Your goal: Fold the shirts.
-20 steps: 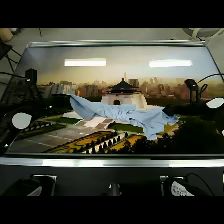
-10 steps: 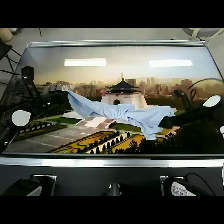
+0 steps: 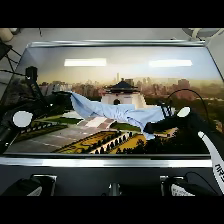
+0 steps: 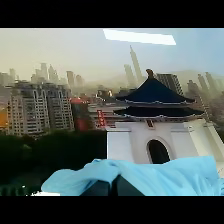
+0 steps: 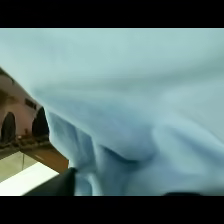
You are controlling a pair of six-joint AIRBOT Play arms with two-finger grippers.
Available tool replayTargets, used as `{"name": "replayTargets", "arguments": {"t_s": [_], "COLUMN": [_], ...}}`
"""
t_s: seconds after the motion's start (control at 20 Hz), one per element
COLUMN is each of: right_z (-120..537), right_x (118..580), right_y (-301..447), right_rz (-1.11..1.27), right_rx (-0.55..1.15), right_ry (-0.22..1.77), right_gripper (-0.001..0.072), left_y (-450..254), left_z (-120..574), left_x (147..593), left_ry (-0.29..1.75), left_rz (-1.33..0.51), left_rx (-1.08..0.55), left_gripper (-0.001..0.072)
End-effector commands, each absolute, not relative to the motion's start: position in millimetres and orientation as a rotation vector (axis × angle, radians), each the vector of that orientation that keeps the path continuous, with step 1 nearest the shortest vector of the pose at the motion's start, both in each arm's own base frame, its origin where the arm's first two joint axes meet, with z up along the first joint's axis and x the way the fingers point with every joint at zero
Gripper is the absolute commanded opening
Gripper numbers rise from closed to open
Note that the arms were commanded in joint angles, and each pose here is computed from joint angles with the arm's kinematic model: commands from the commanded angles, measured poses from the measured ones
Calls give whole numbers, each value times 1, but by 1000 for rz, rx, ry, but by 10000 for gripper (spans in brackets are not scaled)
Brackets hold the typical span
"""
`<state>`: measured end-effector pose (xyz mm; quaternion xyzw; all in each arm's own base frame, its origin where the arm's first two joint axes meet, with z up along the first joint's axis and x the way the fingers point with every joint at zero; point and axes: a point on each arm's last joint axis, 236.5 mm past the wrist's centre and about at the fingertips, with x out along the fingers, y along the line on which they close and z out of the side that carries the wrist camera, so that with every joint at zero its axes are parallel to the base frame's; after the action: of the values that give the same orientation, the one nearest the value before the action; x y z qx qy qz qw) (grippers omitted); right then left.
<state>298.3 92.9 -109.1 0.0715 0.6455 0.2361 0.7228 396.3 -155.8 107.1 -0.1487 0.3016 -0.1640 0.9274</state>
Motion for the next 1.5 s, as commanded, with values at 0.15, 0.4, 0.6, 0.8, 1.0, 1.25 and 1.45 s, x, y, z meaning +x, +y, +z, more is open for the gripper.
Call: {"name": "replayTargets", "arguments": {"t_s": [0.15,0.4,0.6,0.8,1.0,1.25,1.45], "right_z": [-54,244,427,407,344,183,42], "right_x": [323,401,323,302,307,335,384], "right_y": [96,3,-51,-28,-23,23,35], "right_rz": [637,202,-146,-40,34,338,379], "right_rx": [-47,-500,-501,-410,-415,-341,-267], "right_ry": [1392,750,344,416,681,1153,1262], "right_gripper": [15,16,16,17,18,19,19], "left_y": [-151,-69,-18,-25,-25,-37,-63], "left_z": [157,354,469,450,409,291,195], "left_x": [408,402,329,312,327,355,360], "left_ry": [511,113,-124,-29,85,330,494], "left_rz": [-341,-231,-134,-146,-141,-155,-200], "left_rx": [-305,-321,-279,-254,-194,-231,-246], "left_gripper": [27,27,26,26,26,26,27]}}
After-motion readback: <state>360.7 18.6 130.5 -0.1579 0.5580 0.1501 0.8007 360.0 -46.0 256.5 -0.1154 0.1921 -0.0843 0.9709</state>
